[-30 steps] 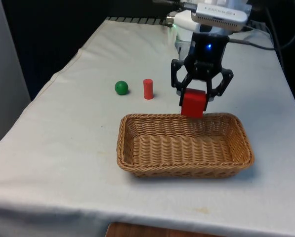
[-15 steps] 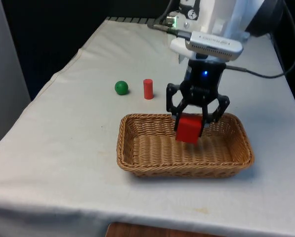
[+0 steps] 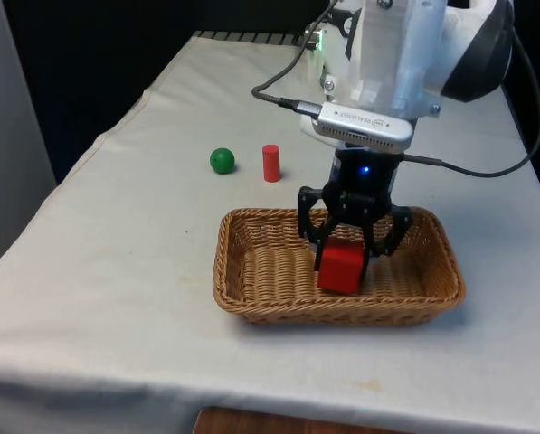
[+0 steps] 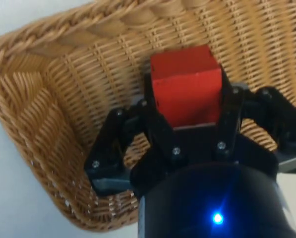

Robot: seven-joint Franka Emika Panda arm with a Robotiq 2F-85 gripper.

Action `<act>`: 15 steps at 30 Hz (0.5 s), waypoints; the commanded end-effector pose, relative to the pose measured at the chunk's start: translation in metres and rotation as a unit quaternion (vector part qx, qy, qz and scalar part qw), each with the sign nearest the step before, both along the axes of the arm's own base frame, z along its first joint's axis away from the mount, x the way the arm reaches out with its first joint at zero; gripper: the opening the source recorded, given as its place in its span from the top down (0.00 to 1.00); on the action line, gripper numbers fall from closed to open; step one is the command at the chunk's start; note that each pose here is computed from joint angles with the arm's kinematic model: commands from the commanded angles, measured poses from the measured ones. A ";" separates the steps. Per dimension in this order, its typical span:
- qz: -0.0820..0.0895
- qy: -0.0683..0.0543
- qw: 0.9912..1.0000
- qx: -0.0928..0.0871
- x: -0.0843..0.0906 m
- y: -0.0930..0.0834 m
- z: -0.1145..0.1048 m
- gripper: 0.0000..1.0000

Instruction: Pick up the object to the left of the cylinder and place it into the basket.

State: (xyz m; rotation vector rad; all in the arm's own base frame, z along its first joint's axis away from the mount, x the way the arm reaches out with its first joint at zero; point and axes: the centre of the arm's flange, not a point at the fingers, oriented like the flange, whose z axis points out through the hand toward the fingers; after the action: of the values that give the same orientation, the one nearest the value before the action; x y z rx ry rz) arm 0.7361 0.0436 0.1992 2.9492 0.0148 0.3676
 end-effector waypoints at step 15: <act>0.001 -0.004 1.000 -0.004 0.005 0.001 -0.005 0.00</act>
State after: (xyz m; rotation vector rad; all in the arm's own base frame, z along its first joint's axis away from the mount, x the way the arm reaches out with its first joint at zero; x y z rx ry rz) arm 0.7391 0.0453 0.1952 2.9403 0.0219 0.3721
